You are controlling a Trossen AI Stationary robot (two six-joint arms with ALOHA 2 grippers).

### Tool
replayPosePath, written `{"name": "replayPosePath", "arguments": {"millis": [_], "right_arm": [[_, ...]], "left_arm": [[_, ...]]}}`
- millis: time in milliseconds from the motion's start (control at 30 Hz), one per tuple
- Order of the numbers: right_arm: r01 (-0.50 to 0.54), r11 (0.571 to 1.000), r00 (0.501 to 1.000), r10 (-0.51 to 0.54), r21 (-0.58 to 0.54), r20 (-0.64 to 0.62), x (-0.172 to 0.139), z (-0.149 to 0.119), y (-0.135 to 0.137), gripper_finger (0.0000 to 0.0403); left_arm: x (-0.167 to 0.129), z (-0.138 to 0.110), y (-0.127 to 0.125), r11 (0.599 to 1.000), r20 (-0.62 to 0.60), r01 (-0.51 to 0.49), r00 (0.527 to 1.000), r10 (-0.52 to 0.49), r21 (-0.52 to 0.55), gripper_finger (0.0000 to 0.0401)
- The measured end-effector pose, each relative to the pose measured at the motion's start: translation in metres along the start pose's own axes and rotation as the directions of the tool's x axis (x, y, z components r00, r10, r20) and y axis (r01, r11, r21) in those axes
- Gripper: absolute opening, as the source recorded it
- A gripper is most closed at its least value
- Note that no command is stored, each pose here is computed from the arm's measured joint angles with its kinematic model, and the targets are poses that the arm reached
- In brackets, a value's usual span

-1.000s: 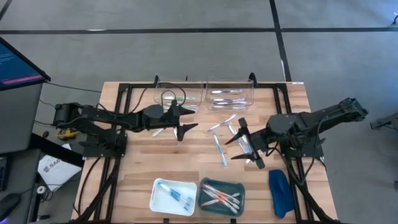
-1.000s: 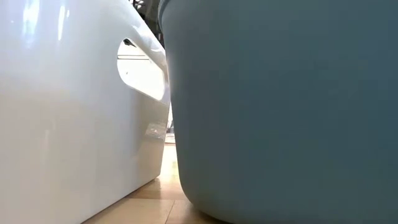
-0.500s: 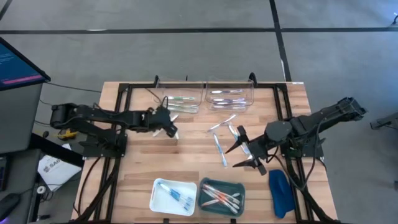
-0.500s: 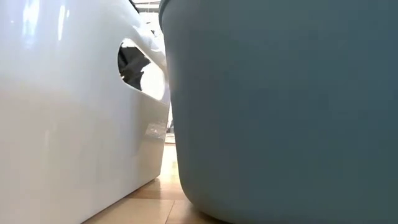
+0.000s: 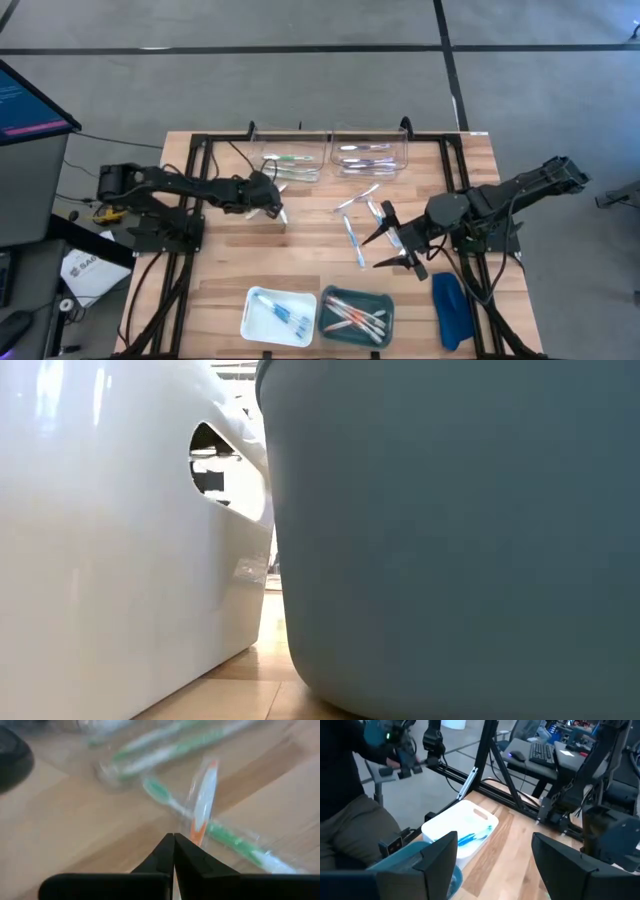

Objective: Pick & Place Toothbrushes
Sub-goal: Adjust the colored toothbrushes

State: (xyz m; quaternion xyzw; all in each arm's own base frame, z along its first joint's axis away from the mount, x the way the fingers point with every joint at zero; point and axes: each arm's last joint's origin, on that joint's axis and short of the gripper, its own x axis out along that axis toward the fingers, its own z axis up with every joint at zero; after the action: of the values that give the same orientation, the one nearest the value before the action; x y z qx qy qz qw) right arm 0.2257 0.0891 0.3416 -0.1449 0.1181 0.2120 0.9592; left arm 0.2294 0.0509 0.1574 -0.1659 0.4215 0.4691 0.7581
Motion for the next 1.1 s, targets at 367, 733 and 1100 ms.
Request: {"name": "replayPosePath", "arguments": {"millis": [367,733,1100], "right_arm": [[-0.001,1.000,1.000,0.001,0.013,-0.004,0.000,0.000,0.000,0.0249],[0.000,1.000,1.000,0.000,0.014,-0.004,0.000,0.000,0.000,0.0249],[0.000,1.000,1.000,0.000,0.013,-0.004,0.000,0.000,0.000,0.0249]], "left_arm": [[0.044,-0.019,-0.015,0.991,-0.061,-0.127,0.990,0.130,0.045,0.0001],[0.041,-0.016,-0.046,0.983,0.016,0.122,0.992,-0.125,0.136,0.0001],[0.026,-0.021,-0.075,0.847,-0.026,0.435,0.893,-0.450,0.306,0.0001]]}}
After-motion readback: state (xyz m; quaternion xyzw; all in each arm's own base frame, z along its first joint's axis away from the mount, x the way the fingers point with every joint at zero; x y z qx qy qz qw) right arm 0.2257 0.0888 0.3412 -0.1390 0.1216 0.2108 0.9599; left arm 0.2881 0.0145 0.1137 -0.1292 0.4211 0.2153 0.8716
